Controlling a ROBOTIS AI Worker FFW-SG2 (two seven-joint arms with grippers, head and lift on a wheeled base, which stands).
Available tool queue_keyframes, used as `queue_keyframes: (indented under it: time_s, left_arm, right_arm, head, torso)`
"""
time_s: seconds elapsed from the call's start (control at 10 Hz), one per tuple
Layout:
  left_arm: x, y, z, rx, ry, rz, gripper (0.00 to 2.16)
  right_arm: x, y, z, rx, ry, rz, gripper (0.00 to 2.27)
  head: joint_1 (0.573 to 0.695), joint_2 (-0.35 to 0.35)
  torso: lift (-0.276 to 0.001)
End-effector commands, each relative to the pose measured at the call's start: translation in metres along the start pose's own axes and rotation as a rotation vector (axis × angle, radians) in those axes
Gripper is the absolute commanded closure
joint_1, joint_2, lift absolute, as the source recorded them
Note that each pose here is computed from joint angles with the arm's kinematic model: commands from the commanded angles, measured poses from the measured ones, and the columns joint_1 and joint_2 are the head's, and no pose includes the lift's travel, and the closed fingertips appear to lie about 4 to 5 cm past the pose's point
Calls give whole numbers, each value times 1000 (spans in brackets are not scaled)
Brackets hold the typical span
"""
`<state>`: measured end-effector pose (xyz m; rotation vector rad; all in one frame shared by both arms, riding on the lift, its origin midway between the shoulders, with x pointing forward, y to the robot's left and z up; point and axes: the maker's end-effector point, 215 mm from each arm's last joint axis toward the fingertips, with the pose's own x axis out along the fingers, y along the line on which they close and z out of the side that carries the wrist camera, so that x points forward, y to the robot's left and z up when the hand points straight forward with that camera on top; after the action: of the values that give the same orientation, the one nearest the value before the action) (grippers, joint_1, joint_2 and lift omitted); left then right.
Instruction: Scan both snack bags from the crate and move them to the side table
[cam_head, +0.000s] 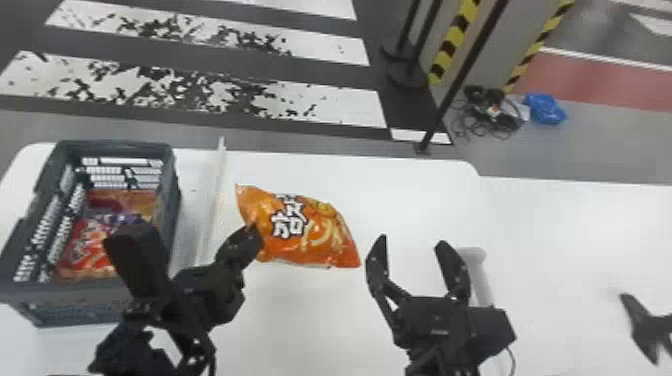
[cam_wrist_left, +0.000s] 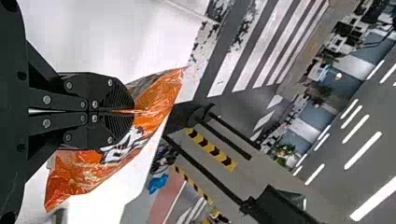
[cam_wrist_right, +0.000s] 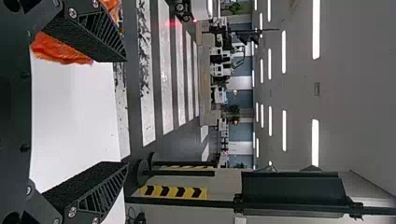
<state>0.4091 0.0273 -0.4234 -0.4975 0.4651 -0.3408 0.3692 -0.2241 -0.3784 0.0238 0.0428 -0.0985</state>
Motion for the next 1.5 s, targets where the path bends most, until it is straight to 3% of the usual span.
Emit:
queue_keyframes:
  time_s: [0.0, 0.2, 0.3, 0.4, 0.5, 0.6, 0.8, 1.2, 1.4]
  left_arm:
    - [11, -4, -38, 11, 69, -18, 2054]
    - [23, 3, -77, 19, 127, -22, 1916]
    - [25, 7, -82, 19, 124, -16, 1409]
    - [25, 6, -82, 23, 118, -16, 259]
    - [24, 6, -82, 23, 116, -15, -2]
    - [23, 5, -74, 25, 101, -10, 9]
    - [14, 1, -49, 78, 49, 7, 70]
    - [-20, 19, 33, 252, -145, 135, 76]
    - [-38, 39, 54, 312, -180, 186, 76]
  right_arm:
    - [1, 0, -2, 1, 2, -2, 140]
    - [3, -1, -4, 0, 5, -2, 140]
    - [2, 0, -4, 3, 6, -1, 140]
    - [3, 0, -4, 2, 6, -1, 140]
    - [3, 0, -4, 2, 6, -1, 140]
    - [4, -1, -5, 1, 7, -1, 140]
    - [4, -1, -6, 0, 6, 0, 140]
    - [7, -4, 4, -3, -33, 5, 80]
    - [7, 0, 2, -26, -39, 32, -2]
  head:
    - [695, -266]
    - [695, -317]
    - [695, -332]
    - [695, -335]
    - [695, -338]
    - [695, -338]
    - [695, -330]
    - [695, -276]
    - [695, -237]
  torso:
    - [-29]
    - [-29]
    - [-29]
    - [-29]
    - [-29]
    - [-29]
    - [-29]
    - [-29]
    - [-29]
